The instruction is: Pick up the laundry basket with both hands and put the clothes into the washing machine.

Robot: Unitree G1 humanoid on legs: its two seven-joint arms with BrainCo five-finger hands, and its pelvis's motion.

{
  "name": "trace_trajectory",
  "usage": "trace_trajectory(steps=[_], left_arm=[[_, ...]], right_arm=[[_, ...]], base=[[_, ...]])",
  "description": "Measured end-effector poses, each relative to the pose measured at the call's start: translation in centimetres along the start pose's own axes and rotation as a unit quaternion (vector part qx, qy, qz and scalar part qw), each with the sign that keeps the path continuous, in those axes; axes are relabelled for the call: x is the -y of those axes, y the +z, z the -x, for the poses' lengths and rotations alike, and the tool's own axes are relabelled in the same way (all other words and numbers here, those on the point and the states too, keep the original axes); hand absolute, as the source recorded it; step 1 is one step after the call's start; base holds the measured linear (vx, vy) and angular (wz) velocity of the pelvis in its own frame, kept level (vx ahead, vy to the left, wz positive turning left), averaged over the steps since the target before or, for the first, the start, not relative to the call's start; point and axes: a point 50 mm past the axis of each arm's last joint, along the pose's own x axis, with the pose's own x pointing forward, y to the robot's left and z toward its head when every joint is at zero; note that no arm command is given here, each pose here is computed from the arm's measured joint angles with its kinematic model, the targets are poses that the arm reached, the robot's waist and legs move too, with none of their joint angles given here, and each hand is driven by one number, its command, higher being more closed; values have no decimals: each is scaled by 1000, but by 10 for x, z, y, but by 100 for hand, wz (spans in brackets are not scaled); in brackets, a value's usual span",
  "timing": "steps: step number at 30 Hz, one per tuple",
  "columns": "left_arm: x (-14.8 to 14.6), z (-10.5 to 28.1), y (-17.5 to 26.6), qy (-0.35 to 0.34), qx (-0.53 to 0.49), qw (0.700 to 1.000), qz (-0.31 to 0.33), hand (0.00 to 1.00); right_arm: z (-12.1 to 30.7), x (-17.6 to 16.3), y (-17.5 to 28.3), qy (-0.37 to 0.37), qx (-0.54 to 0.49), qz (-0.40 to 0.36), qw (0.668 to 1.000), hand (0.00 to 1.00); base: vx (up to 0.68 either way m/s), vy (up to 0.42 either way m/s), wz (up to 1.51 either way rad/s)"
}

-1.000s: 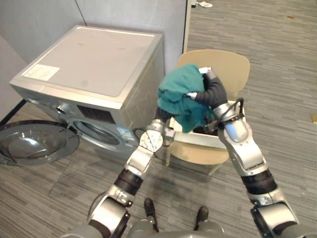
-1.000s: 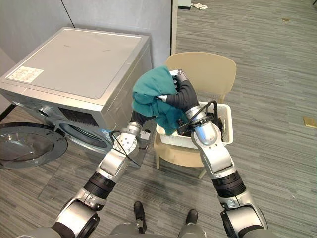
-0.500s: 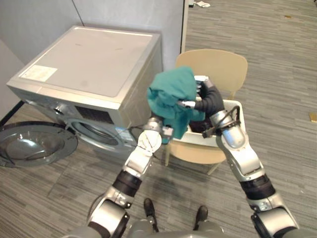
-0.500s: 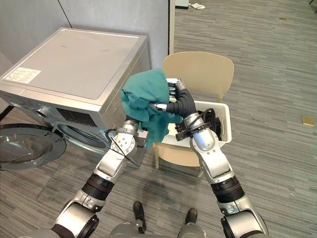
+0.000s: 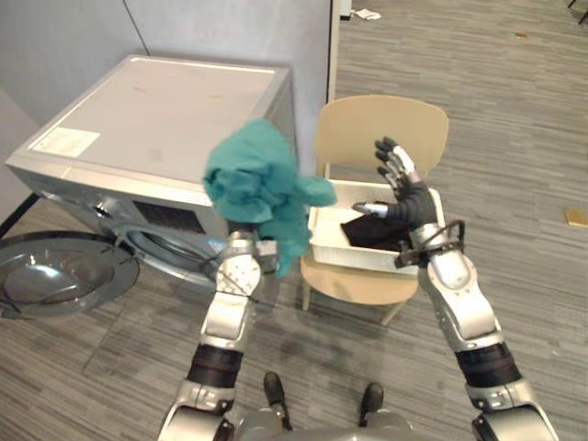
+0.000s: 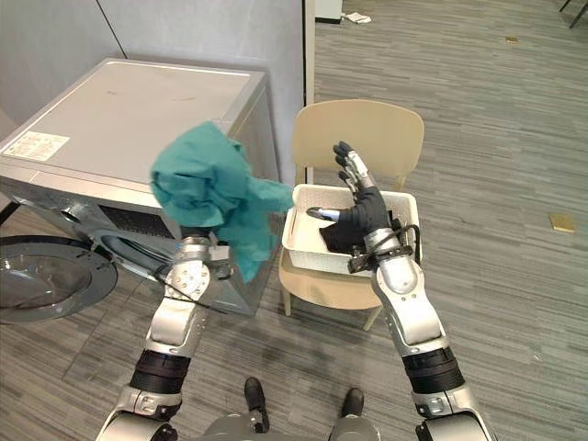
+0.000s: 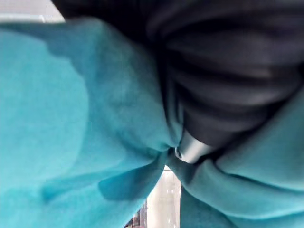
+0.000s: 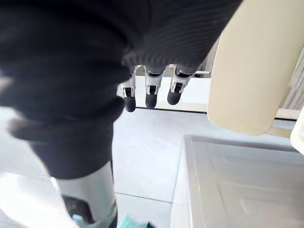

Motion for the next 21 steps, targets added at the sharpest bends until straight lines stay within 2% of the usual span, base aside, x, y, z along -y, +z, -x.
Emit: trace_trajectory(steps=[4, 6, 10, 12, 14, 17, 21], left_arm=[[-31, 10, 9, 64, 22, 998, -1, 100], [-50, 20, 10, 108, 31, 993, -25, 100], [-63, 33, 9, 147, 28, 988, -46, 100], [-67, 44, 4, 168, 14, 985, -46, 100], [-71, 52, -2, 176, -3, 983, -51, 100], [-89, 69, -11, 192, -33, 978, -74, 100], [-94, 84, -18, 158, -57, 982, -87, 100]], right_arm=[[14, 15, -12, -34, -35, 29, 998, 0], [25, 23, -23, -57, -63, 46, 995, 0], [46, 44, -45, -102, -125, 85, 983, 0], [78, 71, -68, -165, -212, 124, 955, 0], [106, 80, -78, -183, -262, 148, 936, 0], [137, 78, -93, -180, -325, 151, 916, 0], [184, 56, -123, -139, -425, 100, 889, 0]], base=[[10, -18, -1], [15, -19, 0], [10, -22, 46], [-42, -41, 120], [5, -56, 159], [44, -27, 135], [-25, -30, 155]])
